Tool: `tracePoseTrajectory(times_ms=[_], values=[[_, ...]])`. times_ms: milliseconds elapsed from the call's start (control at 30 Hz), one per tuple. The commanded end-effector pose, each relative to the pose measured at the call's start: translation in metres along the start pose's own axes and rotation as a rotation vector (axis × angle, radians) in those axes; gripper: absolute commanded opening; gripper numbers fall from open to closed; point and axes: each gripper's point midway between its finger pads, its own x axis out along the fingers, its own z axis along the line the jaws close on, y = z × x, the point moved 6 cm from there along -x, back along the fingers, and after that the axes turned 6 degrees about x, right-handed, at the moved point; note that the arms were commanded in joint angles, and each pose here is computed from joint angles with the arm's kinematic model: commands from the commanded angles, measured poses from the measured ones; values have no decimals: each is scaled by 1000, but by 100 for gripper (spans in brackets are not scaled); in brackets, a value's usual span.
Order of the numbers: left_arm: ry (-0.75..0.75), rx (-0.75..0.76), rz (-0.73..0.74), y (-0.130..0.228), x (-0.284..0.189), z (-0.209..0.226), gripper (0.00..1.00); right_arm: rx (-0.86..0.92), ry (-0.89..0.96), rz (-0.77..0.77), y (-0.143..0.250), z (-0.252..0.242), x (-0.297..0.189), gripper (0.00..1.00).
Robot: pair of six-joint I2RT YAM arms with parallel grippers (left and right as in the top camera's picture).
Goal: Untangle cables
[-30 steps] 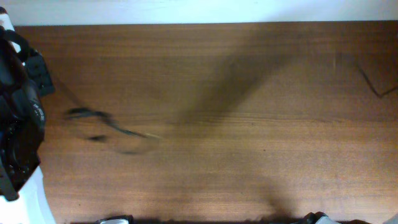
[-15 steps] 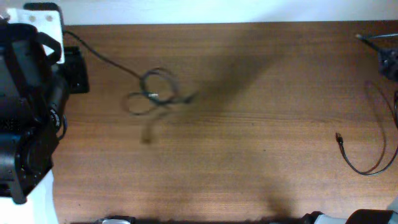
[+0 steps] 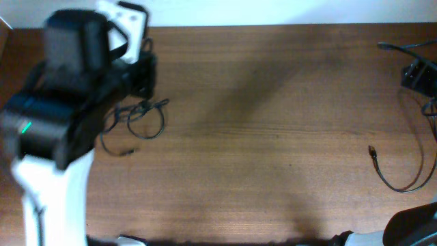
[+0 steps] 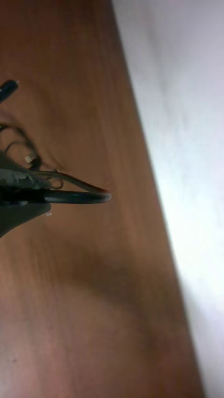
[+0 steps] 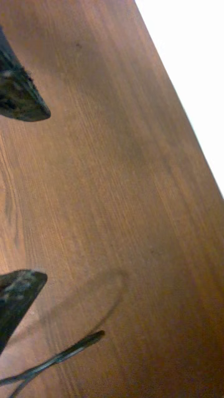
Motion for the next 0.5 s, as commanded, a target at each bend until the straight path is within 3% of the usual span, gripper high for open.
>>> tracePoseTrajectory(times_ms=[0, 67, 100, 200, 467], values=[[116, 46, 94, 0, 54, -26, 0, -36, 58, -24, -5, -3, -2, 78], [133, 63, 77, -4, 57, -35, 0, -32, 95, -5, -4, -12, 11, 84], [142, 71, 55, -7, 51, -39, 0, 9, 258, 2, -3, -34, 17, 89], [150, 79, 18, -10, 36, -43, 0, 165, 425, -13, -1, -67, 22, 89], [126, 86, 40, -5, 34, -40, 0, 270, 601, 112, 27, -116, 73, 89]])
